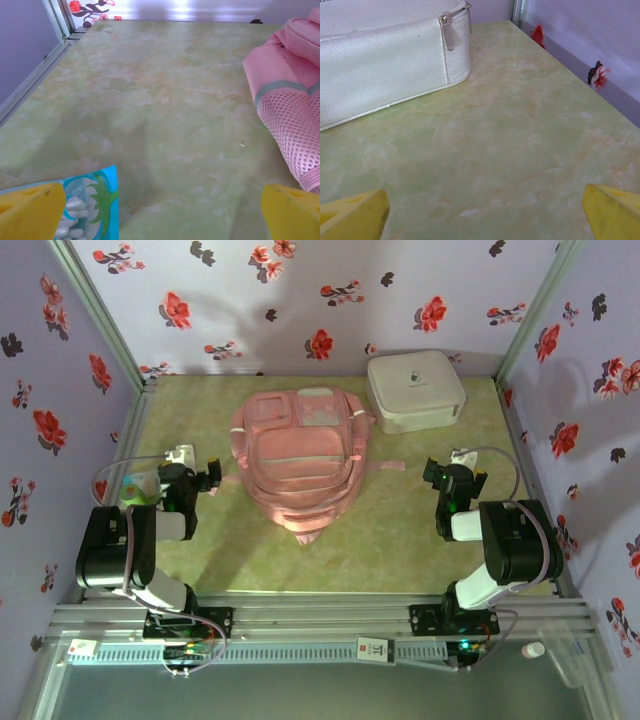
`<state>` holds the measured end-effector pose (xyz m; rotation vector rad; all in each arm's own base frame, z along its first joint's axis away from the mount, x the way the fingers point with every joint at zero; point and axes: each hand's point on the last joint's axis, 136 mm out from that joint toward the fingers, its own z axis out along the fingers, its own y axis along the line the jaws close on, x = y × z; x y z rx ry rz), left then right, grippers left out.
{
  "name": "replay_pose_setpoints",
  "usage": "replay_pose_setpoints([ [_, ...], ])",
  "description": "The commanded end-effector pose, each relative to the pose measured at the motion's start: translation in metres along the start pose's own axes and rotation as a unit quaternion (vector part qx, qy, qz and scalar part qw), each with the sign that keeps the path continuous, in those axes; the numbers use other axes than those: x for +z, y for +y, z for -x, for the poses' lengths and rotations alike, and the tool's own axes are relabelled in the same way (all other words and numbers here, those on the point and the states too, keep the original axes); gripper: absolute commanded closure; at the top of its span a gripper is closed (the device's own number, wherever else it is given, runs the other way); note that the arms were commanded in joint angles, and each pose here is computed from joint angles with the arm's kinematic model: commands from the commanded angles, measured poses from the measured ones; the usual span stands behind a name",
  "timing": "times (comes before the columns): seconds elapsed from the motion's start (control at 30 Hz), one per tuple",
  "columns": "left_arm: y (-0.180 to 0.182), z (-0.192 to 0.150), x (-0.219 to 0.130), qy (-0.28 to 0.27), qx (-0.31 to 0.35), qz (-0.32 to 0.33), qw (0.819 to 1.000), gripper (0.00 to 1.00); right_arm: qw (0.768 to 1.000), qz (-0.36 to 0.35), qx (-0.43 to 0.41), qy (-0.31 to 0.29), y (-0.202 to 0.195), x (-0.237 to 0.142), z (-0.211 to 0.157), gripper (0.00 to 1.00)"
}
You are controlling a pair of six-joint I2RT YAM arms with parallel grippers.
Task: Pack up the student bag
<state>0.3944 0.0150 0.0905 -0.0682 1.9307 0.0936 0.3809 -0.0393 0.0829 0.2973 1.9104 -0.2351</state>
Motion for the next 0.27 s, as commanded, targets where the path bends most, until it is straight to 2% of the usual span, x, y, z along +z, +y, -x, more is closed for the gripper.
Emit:
replay_pose_setpoints([
  [0.0, -0.0009, 0.0047, 0.0037, -0.003, 0.014, -0.006, 1.000, 0.00, 1.000, 0.001, 0.014, -0.011, 0.0008, 0.0032, 0.0088, 0.01],
  [0.23, -0.0012, 0.0038, 0.0041, 0.000, 0.012, -0.009, 1.000, 0.00, 1.000, 0.002, 0.014, -0.011, 0.0007, 0.0029, 0.0089, 0.01],
])
